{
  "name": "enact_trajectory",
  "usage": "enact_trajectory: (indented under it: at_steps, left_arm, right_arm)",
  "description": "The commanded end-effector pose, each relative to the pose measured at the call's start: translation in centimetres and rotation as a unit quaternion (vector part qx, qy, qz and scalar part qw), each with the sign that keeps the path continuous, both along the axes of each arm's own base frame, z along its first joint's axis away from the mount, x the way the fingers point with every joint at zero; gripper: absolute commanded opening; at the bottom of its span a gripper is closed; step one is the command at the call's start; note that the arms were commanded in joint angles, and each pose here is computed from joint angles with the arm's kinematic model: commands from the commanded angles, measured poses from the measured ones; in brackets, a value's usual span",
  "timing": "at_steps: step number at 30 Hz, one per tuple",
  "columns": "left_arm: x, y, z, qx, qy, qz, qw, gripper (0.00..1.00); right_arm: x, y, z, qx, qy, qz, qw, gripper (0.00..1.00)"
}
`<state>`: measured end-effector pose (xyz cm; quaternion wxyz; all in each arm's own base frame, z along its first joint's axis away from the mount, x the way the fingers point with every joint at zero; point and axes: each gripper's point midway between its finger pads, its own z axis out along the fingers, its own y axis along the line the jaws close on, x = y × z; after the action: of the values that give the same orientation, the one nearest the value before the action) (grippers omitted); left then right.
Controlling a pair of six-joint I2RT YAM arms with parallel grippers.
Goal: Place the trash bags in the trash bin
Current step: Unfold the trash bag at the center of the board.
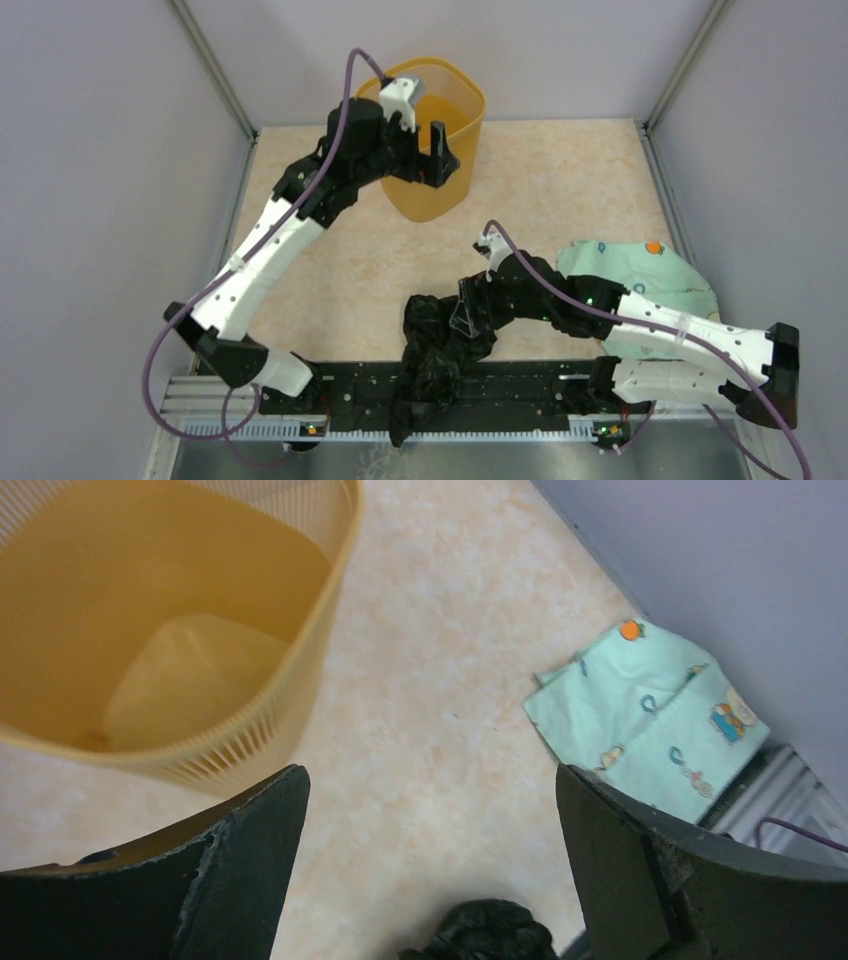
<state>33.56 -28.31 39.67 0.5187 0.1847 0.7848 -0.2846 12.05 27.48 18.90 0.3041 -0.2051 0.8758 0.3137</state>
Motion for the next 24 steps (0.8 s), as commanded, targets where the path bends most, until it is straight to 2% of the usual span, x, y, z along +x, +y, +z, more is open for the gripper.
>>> enact_trajectory:
  at_steps: [1,4,9,12,19,21,24]
  left_arm:
    - [-4.7,0.7,-4.2,-0.021,0.069,0.008,0.997,0.99]
    - [-7.6,2.6,-7.8,-0.021,0.110,0.034,0.993,0.99]
    - [-10.5,6.8,-14.6,-0.005,0.176,0.108,0.978,0.99]
    - [-11.4,8.1,-18.6,0.013,0.211,0.137,0.968,0.98]
    - [-13.5,7.0,-25.7,0.022,0.297,0.118,0.947,0.97]
    - [-14.1,6.5,-27.3,0.021,0.321,0.105,0.941,0.96]
    - [-14.9,5.5,-29.3,0.019,0.354,0.087,0.931,0.96]
  right_arm:
    - [-2.0,2.6,-0.1,0.047,0.019,0.031,0.998,0.79]
    - [-3.9,3.8,-1.3,0.044,0.028,0.060,0.997,0.79]
    - [-5.8,5.5,-3.8,0.012,0.038,0.080,0.996,0.78]
    - [-5.4,4.9,-6.3,-0.031,0.048,0.053,0.997,0.71]
    - [-4.5,3.8,-8.5,-0.039,0.050,0.002,0.998,0.55]
    - [-4.5,3.8,-8.6,-0.033,0.050,-0.001,0.998,0.47]
    - [-4.5,3.8,-9.1,-0.031,0.052,-0.004,0.998,0.45]
